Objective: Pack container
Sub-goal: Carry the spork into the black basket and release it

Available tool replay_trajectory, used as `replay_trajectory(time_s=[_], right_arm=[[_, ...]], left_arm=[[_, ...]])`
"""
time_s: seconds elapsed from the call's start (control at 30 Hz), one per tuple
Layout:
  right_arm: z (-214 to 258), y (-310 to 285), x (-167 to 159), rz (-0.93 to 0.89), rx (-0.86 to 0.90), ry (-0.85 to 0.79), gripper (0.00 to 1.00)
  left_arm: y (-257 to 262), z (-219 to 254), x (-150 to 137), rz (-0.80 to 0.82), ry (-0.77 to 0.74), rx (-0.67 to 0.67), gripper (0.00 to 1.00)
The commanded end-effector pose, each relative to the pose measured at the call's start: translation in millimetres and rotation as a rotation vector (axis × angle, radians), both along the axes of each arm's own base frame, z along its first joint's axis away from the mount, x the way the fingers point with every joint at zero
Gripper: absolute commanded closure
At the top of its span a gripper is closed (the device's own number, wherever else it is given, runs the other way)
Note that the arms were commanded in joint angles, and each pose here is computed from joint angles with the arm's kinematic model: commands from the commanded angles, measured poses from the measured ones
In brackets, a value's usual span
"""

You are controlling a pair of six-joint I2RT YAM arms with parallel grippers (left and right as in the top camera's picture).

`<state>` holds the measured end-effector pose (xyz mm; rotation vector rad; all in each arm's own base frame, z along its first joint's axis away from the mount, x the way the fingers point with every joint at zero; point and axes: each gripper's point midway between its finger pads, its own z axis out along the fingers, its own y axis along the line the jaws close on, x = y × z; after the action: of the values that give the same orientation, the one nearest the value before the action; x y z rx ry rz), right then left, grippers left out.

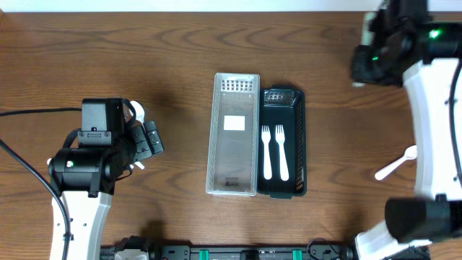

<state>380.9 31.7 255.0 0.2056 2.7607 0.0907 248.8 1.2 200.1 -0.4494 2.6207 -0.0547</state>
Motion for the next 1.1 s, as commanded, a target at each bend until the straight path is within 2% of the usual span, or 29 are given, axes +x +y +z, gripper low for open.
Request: replay_trajectory(time_s=[0.0, 0.2, 0.37, 0.67, 0.87, 0.93, 1.0, 1.07], right_arm=[[-7.4, 43.2, -11.4, -0.06, 0.058, 0.048, 0.99], [-33.2, 99.0, -34.8, -0.027, 0.049, 0.123, 0.99], [-81.1, 127.3, -57.9, 0.019, 0.022, 0.211, 0.99], [-167.6, 150.8, -105.8, 0.076, -0.009, 0.34, 0.99], [-199.4, 149.8, -130.0, 0.087, 0.0, 0.41, 0.98], [-202.8, 149.2, -131.4, 0.088, 0.0, 0.413, 0.91], [-202.8, 150.1, -129.8, 0.093, 0.002, 0.406, 0.71], [-202.8, 151.5, -127.5, 0.094, 0.008, 0.396, 0.62]], left_arm=[[3.5, 6.3, 1.3, 0.019, -0.013, 0.006, 0.02], [3.5, 6.0, 0.9, 0.019, -0.011, 0.006, 0.02], [3.5, 6.0, 0.9, 0.019, -0.011, 0.006, 0.02], [3.5, 5.7, 0.2, 0.019, -0.008, 0.006, 0.02], [3.6, 5.3, -0.5, 0.019, -0.004, 0.007, 0.02], [3.6, 5.2, -0.7, 0.019, -0.003, 0.007, 0.02], [3.6, 5.2, -0.6, 0.019, -0.004, 0.007, 0.02], [3.6, 5.2, -0.6, 0.019, -0.004, 0.007, 0.02]])
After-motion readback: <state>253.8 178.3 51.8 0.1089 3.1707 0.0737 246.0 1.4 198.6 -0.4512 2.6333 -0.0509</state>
